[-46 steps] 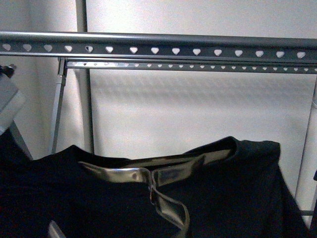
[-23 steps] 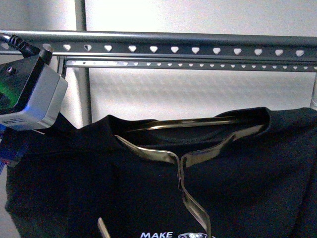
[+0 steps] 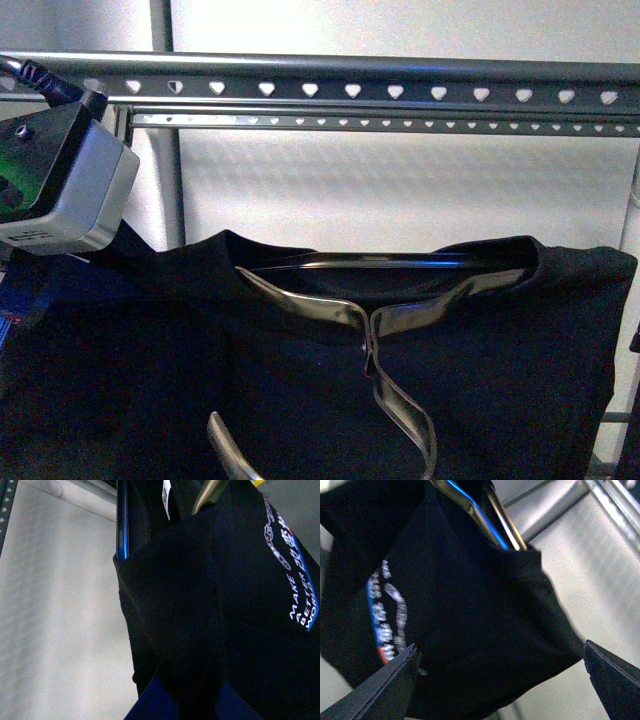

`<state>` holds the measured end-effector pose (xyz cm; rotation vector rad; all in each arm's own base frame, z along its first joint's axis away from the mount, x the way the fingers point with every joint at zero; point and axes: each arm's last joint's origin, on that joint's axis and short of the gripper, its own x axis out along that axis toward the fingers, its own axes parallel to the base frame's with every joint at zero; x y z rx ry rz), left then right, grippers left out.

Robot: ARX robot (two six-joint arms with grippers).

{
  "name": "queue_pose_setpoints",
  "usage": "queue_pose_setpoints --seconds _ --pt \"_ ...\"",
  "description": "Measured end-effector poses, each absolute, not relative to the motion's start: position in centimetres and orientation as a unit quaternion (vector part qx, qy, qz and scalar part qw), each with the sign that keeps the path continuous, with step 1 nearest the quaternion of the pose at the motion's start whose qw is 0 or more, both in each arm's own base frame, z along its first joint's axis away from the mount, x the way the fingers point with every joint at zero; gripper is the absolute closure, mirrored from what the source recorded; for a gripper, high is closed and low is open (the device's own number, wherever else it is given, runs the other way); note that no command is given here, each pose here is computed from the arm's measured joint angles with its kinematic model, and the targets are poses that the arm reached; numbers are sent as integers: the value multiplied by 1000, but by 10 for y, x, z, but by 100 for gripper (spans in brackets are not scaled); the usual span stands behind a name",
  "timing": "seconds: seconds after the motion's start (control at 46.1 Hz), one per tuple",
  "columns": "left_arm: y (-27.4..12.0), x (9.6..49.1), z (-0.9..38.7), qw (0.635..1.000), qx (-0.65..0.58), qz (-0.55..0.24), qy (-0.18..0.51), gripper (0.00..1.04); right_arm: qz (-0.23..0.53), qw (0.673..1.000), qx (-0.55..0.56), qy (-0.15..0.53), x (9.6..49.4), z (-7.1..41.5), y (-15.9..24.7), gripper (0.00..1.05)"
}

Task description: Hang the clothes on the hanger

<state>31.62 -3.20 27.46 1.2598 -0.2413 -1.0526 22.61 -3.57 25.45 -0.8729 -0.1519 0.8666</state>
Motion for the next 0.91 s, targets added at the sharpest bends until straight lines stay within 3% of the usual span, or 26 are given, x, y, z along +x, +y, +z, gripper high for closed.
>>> queue_pose_setpoints --seconds 0.13,0.368,0.563,0.715,0.889,0.91 --pt "-32 316 275 675 560 -468 -107 101 403 752 -511 -108 253 275 -16 7" --pt "-32 316 275 675 560 -468 -107 101 412 741 -527 -53 298 261 3 8" --pt "-32 316 275 675 560 -469 -109 101 402 753 -519 -49 329 261 13 43" --pt "-32 316 275 674 560 -469 -109 101 403 758 -511 -47 330 264 15 62" --pt "-32 316 275 677 555 -471 -108 100 410 762 -500 -41 326 256 12 92" --pt "-32 316 275 678 553 -472 -108 96 413 762 -497 -43 324 253 11 94"
